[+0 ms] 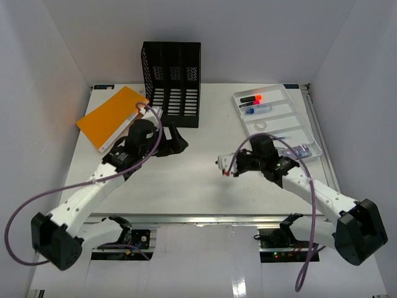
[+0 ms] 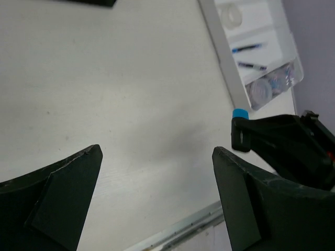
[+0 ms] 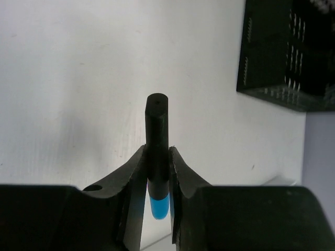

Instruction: Organize the desk

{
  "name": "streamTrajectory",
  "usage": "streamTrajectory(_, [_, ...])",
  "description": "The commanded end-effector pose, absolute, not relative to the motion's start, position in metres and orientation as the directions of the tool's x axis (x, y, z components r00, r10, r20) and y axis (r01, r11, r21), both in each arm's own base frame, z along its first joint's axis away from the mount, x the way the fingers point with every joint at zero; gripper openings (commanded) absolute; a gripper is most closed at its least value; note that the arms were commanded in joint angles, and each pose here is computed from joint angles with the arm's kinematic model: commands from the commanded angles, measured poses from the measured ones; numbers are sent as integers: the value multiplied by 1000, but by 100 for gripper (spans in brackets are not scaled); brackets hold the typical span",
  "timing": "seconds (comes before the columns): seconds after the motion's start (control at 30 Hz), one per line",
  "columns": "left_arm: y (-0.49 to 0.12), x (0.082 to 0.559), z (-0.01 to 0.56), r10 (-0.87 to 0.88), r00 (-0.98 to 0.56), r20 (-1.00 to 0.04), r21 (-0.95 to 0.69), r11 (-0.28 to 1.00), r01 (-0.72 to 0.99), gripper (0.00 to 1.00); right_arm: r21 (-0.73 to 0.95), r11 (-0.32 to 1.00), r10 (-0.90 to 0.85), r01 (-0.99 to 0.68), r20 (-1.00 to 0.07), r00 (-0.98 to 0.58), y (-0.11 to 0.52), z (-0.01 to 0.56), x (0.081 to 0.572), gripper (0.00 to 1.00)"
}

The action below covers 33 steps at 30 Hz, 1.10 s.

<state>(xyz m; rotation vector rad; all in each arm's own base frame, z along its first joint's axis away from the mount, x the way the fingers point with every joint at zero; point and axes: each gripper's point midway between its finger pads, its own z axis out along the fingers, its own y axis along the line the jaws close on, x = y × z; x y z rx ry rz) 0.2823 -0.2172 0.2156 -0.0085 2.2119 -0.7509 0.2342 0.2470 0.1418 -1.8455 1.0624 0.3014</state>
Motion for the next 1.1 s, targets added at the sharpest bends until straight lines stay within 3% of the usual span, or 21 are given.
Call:
streamTrajectory(0.0, [-160, 271, 238, -317, -499, -807, -440, 885, 149, 98, -414, 330, -502, -848, -838, 213, 227, 201, 329, 8])
streamTrajectory(0.13, [-123, 248, 224, -360, -455, -814, -426, 903, 47, 98, -42, 677, -279, -735, -938, -204, 177, 209, 423, 8])
streamTrajectory(0.23, [-107, 233, 223, -402, -418, -814, -447, 895, 10, 98, 246, 828, 5, -505, -902, -432, 132, 206, 481, 8])
streamTrajectory(0.3, [-100, 227, 220, -419, -406, -812, -456, 890, -6, 98, 398, 851, 189, -343, -842, -506, 105, 201, 508, 8])
streamTrajectory(0.43, [-89, 218, 218, -447, -378, -811, -471, 881, -30, 98, 509, 858, 416, -69, -766, -490, 57, 195, 548, 8])
streamTrajectory(0.53, [-86, 216, 216, -450, -375, -811, -470, 882, -41, 98, 549, 836, 498, 24, -739, -453, 44, 197, 570, 8])
streamTrajectory(0.67, [-82, 215, 211, -453, -380, -806, -466, 882, -65, 98, 642, 761, 618, 91, -675, -404, 35, 203, 599, 8])
streamTrajectory(0.93, [-75, 213, 214, -522, -352, -777, -512, 849, -128, 98, 719, 661, 735, 214, -565, -374, 10, 156, 642, 8])
streamTrajectory(1.07, [-74, 217, 217, -558, -325, -764, -540, 828, -151, 98, 741, 638, 759, 211, -559, -333, 5, 157, 664, 10])
